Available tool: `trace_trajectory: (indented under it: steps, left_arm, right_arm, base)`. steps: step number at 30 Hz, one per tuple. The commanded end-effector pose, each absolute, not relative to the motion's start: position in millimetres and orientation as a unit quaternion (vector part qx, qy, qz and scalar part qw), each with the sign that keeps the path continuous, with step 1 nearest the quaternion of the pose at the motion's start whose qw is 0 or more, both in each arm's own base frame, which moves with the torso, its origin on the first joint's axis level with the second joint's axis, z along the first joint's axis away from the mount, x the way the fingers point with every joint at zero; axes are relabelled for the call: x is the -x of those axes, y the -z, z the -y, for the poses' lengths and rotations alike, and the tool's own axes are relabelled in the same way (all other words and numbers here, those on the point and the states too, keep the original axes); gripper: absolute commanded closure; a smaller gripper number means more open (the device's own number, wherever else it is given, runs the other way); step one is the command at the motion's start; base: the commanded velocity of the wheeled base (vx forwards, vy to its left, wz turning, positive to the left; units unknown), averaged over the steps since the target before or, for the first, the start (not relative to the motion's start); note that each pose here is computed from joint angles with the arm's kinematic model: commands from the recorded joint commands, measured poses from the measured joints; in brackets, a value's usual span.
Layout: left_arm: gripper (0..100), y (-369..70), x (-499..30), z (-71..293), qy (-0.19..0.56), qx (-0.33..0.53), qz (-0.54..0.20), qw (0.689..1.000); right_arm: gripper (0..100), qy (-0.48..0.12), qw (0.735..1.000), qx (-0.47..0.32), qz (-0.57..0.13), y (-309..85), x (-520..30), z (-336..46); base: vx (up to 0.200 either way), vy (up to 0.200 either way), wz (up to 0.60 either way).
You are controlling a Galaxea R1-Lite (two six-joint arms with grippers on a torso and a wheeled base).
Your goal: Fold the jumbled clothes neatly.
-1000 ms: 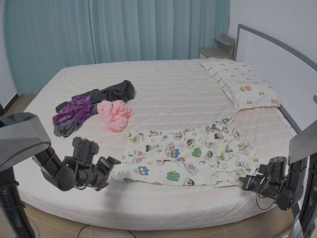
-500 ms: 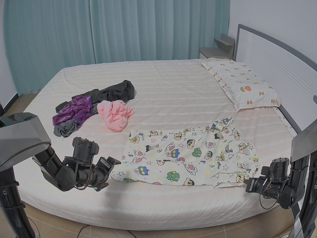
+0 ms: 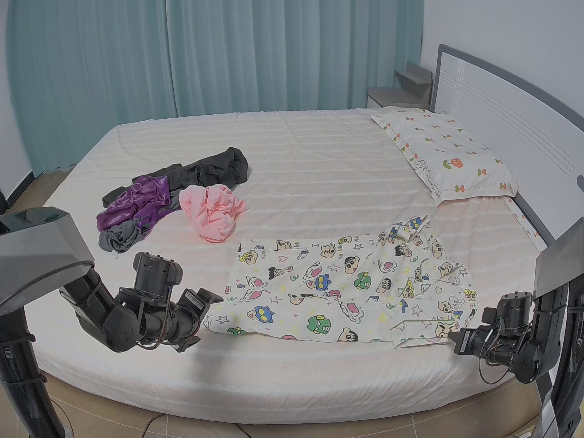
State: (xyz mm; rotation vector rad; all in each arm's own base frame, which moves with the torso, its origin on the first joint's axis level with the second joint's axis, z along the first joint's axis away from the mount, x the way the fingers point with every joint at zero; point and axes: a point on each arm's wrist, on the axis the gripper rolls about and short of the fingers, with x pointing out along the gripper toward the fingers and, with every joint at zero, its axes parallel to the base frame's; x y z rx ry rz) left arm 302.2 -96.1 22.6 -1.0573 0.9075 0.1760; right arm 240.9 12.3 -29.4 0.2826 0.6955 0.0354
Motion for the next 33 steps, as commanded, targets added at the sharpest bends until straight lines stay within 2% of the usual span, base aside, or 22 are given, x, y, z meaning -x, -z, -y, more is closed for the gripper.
trace_trajectory:
  steps: [1,6,11,13,19,28,33]
  left_arm:
    - [0,-22.1,-302.5,96.1,-0.082,0.486,-0.417,0.763]
    - [0,-22.8,-302.9,95.8,-0.082,0.488,-0.416,0.763]
    - [0,-23.8,-302.8,95.8,-0.080,0.489,-0.416,0.763]
    - [0,-23.6,-302.5,95.7,-0.081,0.489,-0.416,0.763]
    - [0,-24.7,-302.3,95.7,-0.070,0.493,-0.419,0.759]
    - [0,-24.2,-298.8,93.9,-0.052,0.500,-0.404,0.764]
    - [0,-25.0,-295.8,93.0,-0.041,0.505,-0.392,0.768]
  right_arm:
    - [0,-0.012,0.938,-0.135,-0.319,24.7,-245.3,-6.6]
    - [0,-0.010,0.961,-0.115,-0.250,-6.6,-246.7,2.4]
    - [0,-0.030,0.970,-0.116,-0.211,-27.8,-245.4,-2.8]
    - [0,-0.071,0.964,-0.133,-0.217,-25.3,-248.0,-25.4]
    - [0,-0.100,0.939,-0.231,-0.234,-6.6,-271.3,-59.5]
    - [0,-0.099,0.907,-0.310,-0.268,30.6,-298.3,-66.5]
    - [0,-0.083,0.905,-0.312,-0.277,52.7,-309.4,-61.4]
  base:
    - [0.000,0.000,0.00]
    - [0.000,0.000,0.00]
    - [0.000,0.000,0.00]
    - [0.000,0.000,0.00]
    - [0.000,0.000,0.00]
    - [0.000,0.000,0.00]
    - [0.000,0.000,0.00]
